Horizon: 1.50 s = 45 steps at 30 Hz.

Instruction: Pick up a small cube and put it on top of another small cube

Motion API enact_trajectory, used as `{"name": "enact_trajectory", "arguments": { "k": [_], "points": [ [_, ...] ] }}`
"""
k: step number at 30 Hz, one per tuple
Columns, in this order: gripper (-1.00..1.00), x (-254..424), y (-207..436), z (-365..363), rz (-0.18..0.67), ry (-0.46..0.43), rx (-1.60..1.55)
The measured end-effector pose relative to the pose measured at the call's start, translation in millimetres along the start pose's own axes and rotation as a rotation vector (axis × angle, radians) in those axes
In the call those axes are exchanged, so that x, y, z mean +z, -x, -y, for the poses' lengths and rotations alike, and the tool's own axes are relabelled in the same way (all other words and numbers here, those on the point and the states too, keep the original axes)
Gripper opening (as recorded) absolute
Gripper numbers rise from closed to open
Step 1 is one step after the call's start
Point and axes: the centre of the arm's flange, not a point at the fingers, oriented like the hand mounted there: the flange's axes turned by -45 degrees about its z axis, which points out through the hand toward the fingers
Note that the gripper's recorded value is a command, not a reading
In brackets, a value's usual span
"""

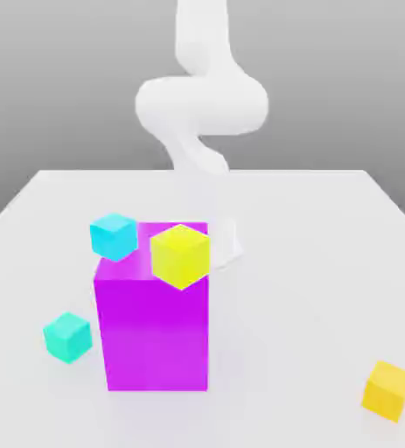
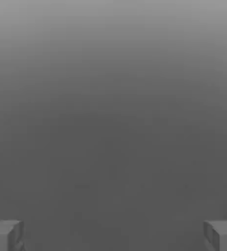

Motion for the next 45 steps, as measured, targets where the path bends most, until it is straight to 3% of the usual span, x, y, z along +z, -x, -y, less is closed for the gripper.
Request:
{"name": "enact_trajectory", "arguments": {
  "k": [13,26,31,32,39,45],
  "points": [
    [0.0,228.3,64.7,125.3,0.334,-0.114,-0.393],
    [0.0,376.0,251.8,249.2,0.637,-0.32,-0.788],
    [0.0,422.2,308.2,261.9,0.668,-0.348,-0.827],
    [-1.0,430.1,316.3,262.2,0.669,-0.349,-0.828],
    [-1.0,431.2,317.8,262.4,0.67,-0.348,-0.829],
    [-1.0,384.2,266.4,245.6,0.678,-0.317,-0.778]
  ]
}}
